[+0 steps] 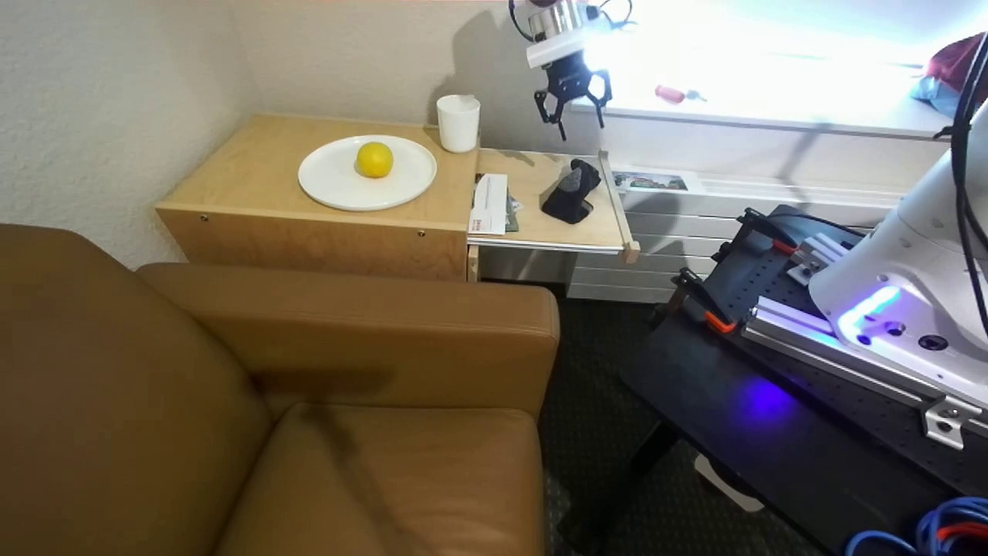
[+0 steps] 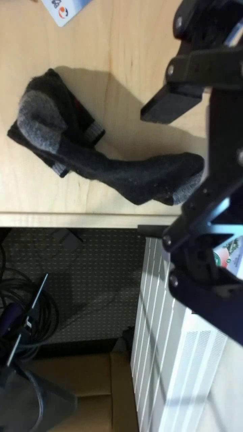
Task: Put the sock on the sliding tray
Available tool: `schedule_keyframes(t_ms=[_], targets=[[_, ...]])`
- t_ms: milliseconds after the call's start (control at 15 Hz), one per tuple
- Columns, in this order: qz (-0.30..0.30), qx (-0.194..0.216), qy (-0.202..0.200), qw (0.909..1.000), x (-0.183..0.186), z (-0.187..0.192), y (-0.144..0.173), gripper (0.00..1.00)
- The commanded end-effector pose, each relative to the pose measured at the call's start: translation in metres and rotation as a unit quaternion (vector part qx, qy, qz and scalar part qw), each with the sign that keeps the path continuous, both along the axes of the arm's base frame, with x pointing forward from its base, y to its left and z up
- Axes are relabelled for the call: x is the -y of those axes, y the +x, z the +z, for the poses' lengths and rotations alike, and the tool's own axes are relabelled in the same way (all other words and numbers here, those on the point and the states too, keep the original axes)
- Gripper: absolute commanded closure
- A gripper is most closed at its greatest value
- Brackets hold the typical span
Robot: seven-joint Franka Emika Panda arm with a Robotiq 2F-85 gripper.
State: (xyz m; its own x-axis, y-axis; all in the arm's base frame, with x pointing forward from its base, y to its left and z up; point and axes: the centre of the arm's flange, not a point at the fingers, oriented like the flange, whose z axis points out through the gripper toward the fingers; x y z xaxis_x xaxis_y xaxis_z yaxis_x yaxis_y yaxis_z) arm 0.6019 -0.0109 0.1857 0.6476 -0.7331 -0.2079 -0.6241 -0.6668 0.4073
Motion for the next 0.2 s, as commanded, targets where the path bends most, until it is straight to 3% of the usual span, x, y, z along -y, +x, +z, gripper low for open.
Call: schedule_keyframes(t_ms=[0, 67, 133], targets=[[0.093, 0.004, 0.032, 0.9951, 0.012, 0.086, -0.041, 0.00], [0.121, 0.017, 0.031, 0.9920, 0.016, 0.105, -0.050, 0.00], [0.077, 0.010, 0.016, 0.9968, 0.006, 0.068, -0.012, 0.03]])
